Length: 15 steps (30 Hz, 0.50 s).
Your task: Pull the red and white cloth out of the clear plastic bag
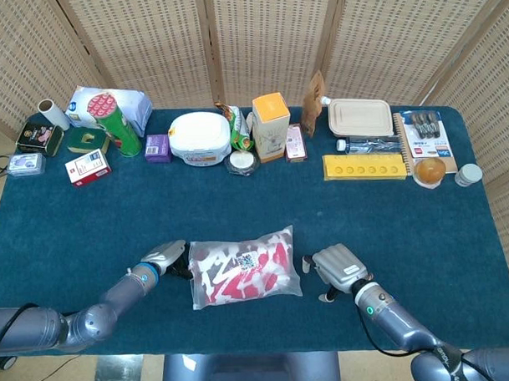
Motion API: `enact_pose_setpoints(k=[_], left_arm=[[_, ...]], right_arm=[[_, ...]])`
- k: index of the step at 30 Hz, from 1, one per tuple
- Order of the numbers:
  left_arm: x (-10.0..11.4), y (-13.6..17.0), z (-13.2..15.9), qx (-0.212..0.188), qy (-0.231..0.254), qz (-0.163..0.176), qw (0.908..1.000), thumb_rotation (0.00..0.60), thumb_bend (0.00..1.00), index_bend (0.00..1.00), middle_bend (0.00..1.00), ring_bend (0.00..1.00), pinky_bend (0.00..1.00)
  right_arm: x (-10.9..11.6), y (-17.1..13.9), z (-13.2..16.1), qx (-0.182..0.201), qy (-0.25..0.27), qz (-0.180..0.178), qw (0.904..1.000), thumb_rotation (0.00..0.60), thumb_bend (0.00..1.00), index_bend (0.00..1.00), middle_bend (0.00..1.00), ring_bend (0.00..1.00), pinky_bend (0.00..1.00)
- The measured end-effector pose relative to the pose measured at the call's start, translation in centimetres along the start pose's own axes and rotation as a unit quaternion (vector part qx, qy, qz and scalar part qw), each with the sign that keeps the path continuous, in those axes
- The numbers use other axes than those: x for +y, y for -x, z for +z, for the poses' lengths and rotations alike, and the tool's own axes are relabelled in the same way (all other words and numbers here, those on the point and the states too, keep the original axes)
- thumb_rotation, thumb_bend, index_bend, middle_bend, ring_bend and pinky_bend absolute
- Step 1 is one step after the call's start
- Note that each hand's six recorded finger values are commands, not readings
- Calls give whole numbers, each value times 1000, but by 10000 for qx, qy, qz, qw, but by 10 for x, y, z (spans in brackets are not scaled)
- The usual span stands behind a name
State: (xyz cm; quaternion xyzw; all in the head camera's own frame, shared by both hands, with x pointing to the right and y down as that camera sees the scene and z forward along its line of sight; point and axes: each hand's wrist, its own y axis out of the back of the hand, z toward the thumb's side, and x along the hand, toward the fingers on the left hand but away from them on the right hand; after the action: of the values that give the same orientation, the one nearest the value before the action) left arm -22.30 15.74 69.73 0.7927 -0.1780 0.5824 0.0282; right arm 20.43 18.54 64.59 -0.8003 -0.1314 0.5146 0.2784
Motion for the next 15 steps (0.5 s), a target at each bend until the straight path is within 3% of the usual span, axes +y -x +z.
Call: enact_pose_setpoints(k=[7,15], left_arm=[[-14,1,12,30,492,-315,9983,600,444,780,1000,959,914],[-12,-5,31,-142,736,-235,9969,600,442,780,1000,958,913]], right_arm=[[-1,4,5,-115,-4,-64,9999,600,131,382,691,999,909],[-2,11,13,-245,-3,-45,9997,598,135,382,691,1000,918]])
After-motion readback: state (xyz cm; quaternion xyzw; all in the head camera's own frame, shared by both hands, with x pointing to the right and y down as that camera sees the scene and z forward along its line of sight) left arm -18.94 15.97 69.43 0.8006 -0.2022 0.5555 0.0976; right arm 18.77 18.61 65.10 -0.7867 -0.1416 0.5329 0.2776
